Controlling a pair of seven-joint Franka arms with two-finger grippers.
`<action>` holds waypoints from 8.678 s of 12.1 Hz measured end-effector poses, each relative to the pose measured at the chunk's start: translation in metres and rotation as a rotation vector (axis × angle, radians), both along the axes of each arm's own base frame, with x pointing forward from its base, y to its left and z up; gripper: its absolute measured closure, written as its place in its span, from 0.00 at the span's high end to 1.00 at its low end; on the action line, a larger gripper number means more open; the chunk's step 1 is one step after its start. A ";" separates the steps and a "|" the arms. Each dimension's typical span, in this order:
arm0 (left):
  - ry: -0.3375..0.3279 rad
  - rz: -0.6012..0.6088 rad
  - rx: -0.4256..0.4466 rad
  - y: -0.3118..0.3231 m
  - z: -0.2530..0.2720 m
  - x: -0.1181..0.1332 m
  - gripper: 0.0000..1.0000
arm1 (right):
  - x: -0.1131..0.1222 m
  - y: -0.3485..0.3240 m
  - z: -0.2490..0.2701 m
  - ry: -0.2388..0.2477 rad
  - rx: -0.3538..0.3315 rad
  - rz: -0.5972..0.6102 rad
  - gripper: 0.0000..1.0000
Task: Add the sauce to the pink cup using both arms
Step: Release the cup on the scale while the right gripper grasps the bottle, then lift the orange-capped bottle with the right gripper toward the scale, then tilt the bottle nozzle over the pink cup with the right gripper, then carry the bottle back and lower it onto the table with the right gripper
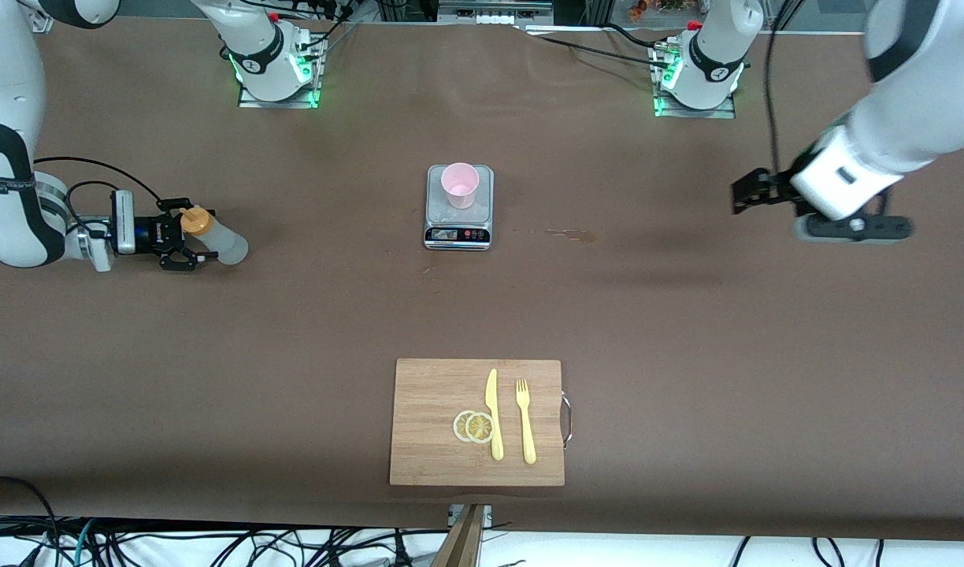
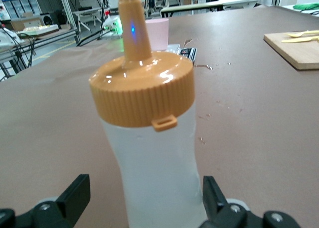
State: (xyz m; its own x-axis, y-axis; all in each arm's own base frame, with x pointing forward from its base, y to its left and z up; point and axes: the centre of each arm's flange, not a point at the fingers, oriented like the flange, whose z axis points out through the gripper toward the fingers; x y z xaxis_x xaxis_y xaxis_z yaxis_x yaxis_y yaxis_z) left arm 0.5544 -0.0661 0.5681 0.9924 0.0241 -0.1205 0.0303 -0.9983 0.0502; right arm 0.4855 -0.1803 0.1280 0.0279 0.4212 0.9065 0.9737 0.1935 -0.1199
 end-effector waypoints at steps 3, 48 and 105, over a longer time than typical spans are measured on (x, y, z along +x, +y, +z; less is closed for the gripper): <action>-0.008 -0.019 -0.014 0.061 0.033 -0.010 1.00 | 0.002 0.011 0.002 0.004 0.047 0.003 1.00; 0.098 -0.097 -0.017 0.034 0.016 -0.016 1.00 | -0.102 0.507 0.238 0.074 -1.289 -0.196 0.20; 0.097 -0.096 -0.017 0.034 0.017 -0.016 1.00 | 0.146 0.215 0.004 -0.008 0.248 0.095 0.37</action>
State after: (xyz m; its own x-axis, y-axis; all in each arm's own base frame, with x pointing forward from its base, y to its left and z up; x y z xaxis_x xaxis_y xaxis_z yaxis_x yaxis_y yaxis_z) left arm 0.5386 -0.0319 0.5847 0.9737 -0.0737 -0.2155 -0.0601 -0.9958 0.0690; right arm 0.6315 0.0348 0.1322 -0.0083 0.1864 0.9824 0.9505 0.3068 -0.0502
